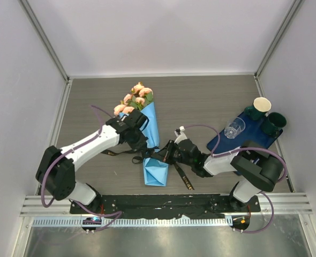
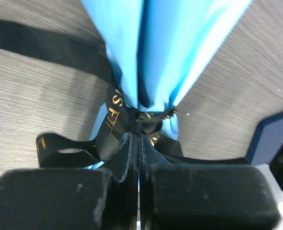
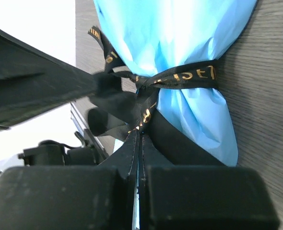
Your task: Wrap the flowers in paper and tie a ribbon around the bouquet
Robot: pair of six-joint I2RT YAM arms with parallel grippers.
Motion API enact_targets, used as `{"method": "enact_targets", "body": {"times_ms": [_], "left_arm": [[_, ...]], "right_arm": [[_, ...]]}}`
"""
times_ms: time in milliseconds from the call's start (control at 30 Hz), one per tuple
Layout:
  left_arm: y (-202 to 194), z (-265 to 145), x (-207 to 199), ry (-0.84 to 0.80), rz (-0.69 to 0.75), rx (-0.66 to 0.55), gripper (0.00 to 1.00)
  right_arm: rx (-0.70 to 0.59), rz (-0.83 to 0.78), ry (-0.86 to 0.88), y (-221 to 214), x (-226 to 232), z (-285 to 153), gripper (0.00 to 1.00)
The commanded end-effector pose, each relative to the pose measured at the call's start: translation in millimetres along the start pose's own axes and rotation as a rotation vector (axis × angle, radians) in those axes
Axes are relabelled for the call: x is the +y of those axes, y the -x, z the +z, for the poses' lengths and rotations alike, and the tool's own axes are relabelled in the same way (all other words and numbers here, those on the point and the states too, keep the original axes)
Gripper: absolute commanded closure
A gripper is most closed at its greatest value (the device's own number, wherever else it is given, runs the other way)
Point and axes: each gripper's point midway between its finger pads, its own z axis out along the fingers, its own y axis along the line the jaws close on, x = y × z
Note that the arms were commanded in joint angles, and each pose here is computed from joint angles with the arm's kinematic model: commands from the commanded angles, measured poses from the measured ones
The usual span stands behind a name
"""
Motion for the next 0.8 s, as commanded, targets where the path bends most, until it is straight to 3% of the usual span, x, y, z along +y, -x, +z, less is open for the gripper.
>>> {"method": "enact_targets", "body": {"times_ms": [0, 100, 267, 433, 567, 767], "left_arm": [[11.9, -29.3, -26.2, -0.167, 0.055, -0.066, 1.0], [0.3, -26.8, -38.3, -0.255, 0.072, -0.005, 1.0], [-9.6, -18.7, -39.1, -0.257, 0.123, 0.052, 1.0], [-7.0, -22.0, -47.9, -0.307, 0.155, 0.045, 1.0], [-5.2, -26.6, -51.6, -0.362, 0.178, 0.064, 1.0], [1.2, -33.4, -50.1, -0.459, 0.182, 0.086, 1.0]], "right_arm": [[0.033, -0.207, 0.09, 1.7, 29.4, -3.2, 0.97], [0.063, -0.277, 0.089, -1.3, 31.3, -6.3, 0.91], [0.136, -0.395, 0.104, -6.5, 41.9, -23.4, 0.68], [0.141, -0.662, 0.017, 10.4, 32.0, -39.3, 0.5], [0.114, -0.792, 0.039, 24.3, 36.4, -28.1, 0.43], [0.062, -0.783, 0.085, 49.2, 36.3, -9.3, 0.41]]}}
